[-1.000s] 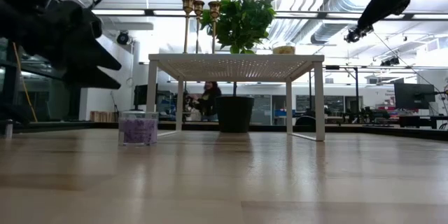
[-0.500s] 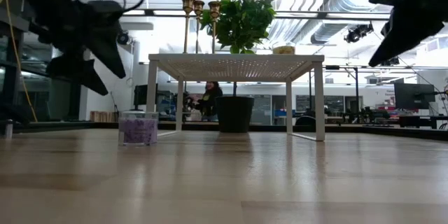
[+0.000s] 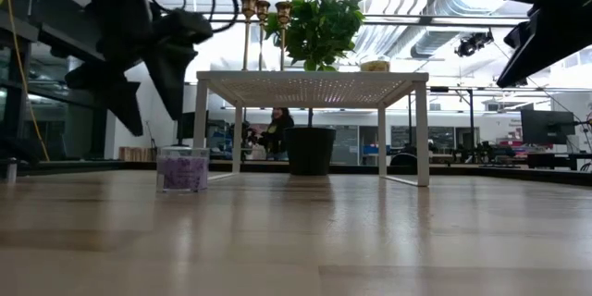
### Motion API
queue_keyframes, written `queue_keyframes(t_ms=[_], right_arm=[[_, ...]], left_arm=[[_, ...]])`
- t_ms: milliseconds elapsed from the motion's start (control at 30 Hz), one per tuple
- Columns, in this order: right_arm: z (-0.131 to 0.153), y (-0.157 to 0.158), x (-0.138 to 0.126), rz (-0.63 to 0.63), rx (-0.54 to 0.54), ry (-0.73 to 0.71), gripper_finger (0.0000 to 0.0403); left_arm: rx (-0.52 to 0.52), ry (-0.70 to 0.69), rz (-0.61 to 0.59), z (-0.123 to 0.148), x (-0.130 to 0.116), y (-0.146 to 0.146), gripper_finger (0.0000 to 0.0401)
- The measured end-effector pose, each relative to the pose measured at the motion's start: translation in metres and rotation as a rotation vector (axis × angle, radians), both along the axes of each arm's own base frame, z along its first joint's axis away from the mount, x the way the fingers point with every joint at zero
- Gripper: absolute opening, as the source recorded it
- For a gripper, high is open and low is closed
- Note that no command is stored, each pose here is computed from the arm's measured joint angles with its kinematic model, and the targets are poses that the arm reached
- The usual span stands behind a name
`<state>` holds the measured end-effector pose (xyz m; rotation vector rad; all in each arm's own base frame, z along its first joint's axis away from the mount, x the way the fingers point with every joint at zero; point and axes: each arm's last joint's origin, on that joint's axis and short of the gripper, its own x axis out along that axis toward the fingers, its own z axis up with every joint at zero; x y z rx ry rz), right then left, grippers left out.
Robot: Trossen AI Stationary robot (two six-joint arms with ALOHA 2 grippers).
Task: Pick & Place candle stick holders
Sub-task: Put the violet scented candle on the shelf
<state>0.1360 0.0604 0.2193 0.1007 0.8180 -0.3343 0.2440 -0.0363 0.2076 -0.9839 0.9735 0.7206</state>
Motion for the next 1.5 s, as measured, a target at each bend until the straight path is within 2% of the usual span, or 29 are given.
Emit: queue_keyframes(t_ms=[333,767,1267,1367,1500], right_arm=[[0.0,0.007,-0.004,0.093,-0.028,0.022,0.0087],[-0.001,0.009,-0.005,0.156,-0.066,0.039,0.0087],[0.0,0.009,-0.005,0.163,-0.07,0.041,0.0087],[0.0,0.009,-0.005,0.163,-0.07,0.041,0.0087],[0.0,0.009,-0.005,0.163,-0.07,0.041,0.0087]], left_arm=[[-0.098,0.083,0.064,-0.015,0.023,-0.006,0.0291],[-0.138,0.112,0.147,-0.021,0.024,-0.007,0.0291],[-0.174,0.115,0.243,-0.021,0.024,-0.007,0.029],[-0.179,0.114,0.258,-0.021,0.024,-0.007,0.0276],[-0.174,0.111,0.256,-0.021,0.024,-0.009,0.0237]])
